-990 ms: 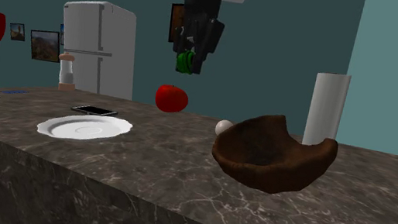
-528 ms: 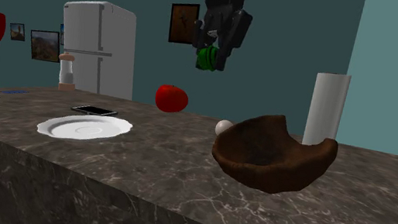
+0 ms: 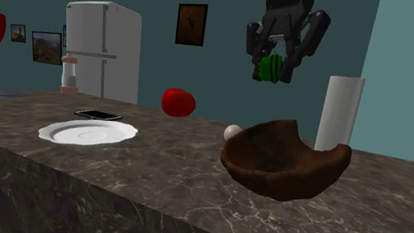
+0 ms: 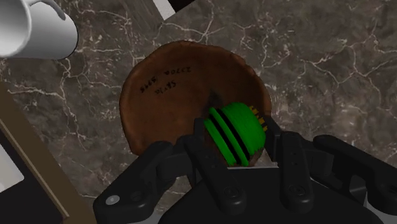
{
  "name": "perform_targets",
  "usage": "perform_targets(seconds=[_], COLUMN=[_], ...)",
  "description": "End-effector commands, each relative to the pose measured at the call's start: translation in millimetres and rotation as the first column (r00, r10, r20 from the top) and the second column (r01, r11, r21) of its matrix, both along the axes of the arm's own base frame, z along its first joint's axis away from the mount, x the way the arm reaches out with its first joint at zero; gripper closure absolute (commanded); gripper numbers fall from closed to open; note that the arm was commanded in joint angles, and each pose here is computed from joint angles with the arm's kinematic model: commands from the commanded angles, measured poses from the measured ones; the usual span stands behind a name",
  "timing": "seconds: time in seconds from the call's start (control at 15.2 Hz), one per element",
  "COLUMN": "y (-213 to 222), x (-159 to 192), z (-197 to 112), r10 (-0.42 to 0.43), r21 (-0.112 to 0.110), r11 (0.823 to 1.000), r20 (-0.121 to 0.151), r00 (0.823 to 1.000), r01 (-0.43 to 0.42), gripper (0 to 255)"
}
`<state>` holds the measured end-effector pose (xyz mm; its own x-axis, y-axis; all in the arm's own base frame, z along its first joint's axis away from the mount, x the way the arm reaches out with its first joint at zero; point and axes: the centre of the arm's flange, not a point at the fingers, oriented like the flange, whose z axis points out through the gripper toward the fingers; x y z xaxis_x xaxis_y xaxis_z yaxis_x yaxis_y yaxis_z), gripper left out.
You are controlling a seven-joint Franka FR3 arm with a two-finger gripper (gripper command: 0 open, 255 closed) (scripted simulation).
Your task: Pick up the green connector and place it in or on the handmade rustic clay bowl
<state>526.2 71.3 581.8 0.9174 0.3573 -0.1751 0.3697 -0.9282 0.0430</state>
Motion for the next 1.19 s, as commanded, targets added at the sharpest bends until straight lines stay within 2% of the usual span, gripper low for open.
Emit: perform_targets(seconds=[0.0,0.07,0.86,1.12], y=[-22.7,-34.9,-34.9,-34.9], x=[15.4,24.8,24.8,24.8], z=[0.0,-0.3,-66.5,-66.5], r10=[0.001,0.001,0.001,0.001], r21=[-0.001,-0.001,-0.001,-0.001], r11=[1.000,1.000,1.000,1.000], r20=[0.000,0.000,0.000,0.000], r00=[1.000,1.000,1.000,1.000], r01=[-0.001,-0.001,-0.001,-0.001], gripper=[255,255,255,255])
